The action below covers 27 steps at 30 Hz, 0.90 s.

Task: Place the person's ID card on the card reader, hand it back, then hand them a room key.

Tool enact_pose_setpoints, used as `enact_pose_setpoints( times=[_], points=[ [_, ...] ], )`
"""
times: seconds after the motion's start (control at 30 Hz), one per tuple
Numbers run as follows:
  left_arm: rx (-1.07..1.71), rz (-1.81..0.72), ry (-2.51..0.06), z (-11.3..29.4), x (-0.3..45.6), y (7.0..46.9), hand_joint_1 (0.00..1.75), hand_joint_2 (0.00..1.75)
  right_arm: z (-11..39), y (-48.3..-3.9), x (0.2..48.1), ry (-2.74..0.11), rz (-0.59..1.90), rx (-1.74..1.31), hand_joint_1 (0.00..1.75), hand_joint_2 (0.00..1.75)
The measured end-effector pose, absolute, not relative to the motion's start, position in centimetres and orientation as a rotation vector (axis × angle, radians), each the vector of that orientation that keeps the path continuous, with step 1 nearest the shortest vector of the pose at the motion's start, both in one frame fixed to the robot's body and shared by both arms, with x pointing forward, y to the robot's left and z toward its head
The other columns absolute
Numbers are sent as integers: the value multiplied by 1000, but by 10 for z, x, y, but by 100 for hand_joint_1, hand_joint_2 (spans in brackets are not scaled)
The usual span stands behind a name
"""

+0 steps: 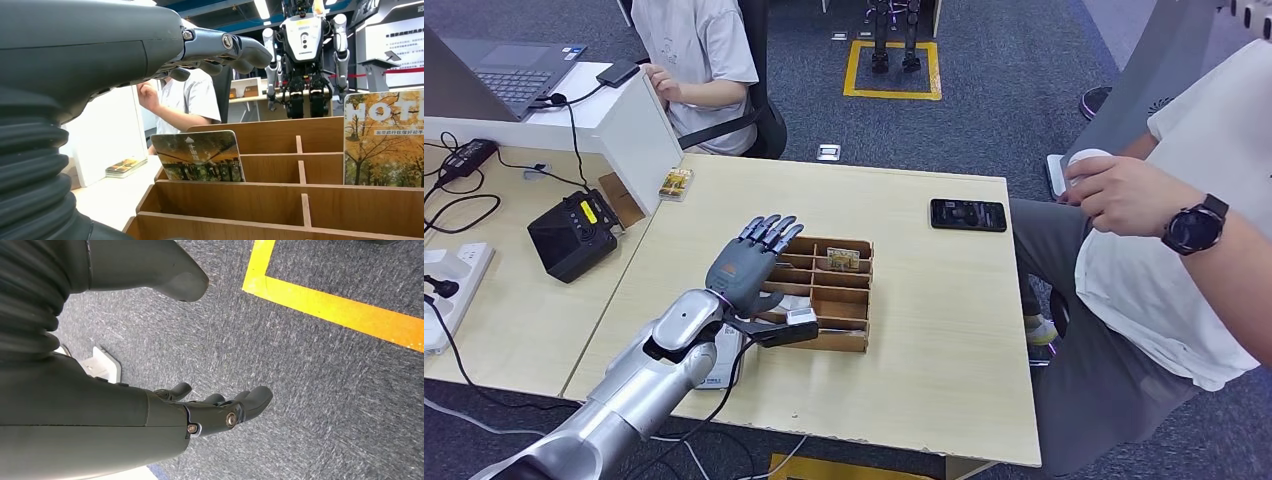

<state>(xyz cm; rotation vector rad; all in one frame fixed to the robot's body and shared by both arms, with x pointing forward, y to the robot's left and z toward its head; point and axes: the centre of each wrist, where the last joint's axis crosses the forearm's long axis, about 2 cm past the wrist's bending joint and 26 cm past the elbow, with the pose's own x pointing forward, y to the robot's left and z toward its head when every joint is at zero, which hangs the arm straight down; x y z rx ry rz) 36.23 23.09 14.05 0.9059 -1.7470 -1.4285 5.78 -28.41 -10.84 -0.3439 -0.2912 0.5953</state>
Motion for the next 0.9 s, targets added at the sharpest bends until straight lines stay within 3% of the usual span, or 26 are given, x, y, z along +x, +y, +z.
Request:
enact_pose_setpoints(
  times=[0.17, 0.23, 0.3, 0.37, 0.9],
  points=[
    [905, -1435, -1743, 140, 362, 231, 0, 175, -108, -284, 58, -297, 596, -346, 0, 175],
    [907, -1441, -1741, 140, 362, 231, 16, 175, -108, -284, 58, -301, 598, -345, 0, 175],
    [913, -1448, -1741, 141, 363, 231, 103, 175, -108, -284, 58, -303, 600, -345, 0, 175],
    [918, -1451, -1742, 142, 363, 231, 175, 175, -108, -284, 58, -304, 601, -345, 0, 175],
    [925, -1450, -1745, 144, 365, 231, 175, 175, -108, -284, 58, -307, 601, -347, 0, 175]
  ],
)
